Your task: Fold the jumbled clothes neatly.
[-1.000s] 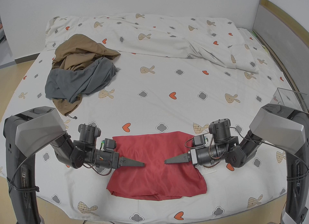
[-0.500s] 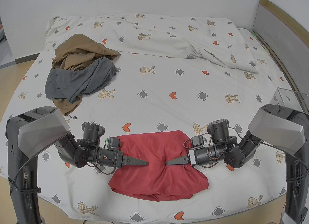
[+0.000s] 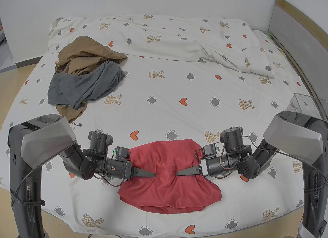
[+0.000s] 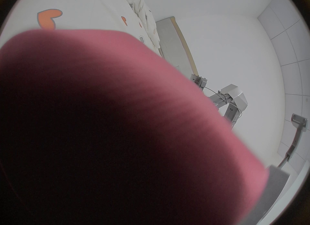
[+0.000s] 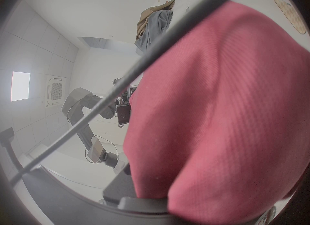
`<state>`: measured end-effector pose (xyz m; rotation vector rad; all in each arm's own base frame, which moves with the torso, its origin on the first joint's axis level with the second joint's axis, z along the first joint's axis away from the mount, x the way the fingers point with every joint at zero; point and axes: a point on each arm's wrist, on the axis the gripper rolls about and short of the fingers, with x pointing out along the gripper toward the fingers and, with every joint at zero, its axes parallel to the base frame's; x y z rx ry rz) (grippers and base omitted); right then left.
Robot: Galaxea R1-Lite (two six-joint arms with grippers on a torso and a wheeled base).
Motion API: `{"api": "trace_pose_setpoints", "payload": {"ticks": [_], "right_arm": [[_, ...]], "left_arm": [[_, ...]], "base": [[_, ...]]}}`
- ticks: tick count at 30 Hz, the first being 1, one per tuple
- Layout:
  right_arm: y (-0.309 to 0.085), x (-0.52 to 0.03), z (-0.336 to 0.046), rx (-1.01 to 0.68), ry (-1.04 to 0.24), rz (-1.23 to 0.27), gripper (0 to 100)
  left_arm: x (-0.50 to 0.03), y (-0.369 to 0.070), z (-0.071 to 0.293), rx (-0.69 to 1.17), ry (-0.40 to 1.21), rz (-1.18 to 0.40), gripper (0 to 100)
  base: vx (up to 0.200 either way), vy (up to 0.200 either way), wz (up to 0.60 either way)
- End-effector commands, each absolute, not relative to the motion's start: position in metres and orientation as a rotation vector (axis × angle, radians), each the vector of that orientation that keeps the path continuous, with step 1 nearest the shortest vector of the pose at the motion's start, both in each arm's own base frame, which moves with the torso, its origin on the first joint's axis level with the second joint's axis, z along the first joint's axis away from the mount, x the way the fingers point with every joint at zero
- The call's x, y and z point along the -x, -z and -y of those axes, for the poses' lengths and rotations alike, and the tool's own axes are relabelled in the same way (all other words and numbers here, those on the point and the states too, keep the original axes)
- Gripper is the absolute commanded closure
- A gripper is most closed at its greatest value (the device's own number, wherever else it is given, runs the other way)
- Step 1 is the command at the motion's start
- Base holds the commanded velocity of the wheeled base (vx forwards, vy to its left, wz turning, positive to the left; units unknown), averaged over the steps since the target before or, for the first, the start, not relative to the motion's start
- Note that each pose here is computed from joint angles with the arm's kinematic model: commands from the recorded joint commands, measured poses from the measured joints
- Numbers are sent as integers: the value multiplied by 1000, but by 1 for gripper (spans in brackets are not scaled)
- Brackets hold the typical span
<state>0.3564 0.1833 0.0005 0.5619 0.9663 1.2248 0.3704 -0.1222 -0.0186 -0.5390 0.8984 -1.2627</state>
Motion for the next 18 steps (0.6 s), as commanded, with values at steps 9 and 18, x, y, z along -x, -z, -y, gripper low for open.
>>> {"api": "trace_pose_setpoints", "payload": {"ticks": [9, 18], "right_arm": [[-4, -348, -188, -556, -1213, -984, 100], [-68, -339, -187, -616, -1231, -912, 100]], "left_arm": [[-365, -19, 112, 574, 1236, -871, 100], [-354, -62, 109, 643, 1215, -873, 100]], "base": [[0, 0, 0], [0, 0, 0]]}}
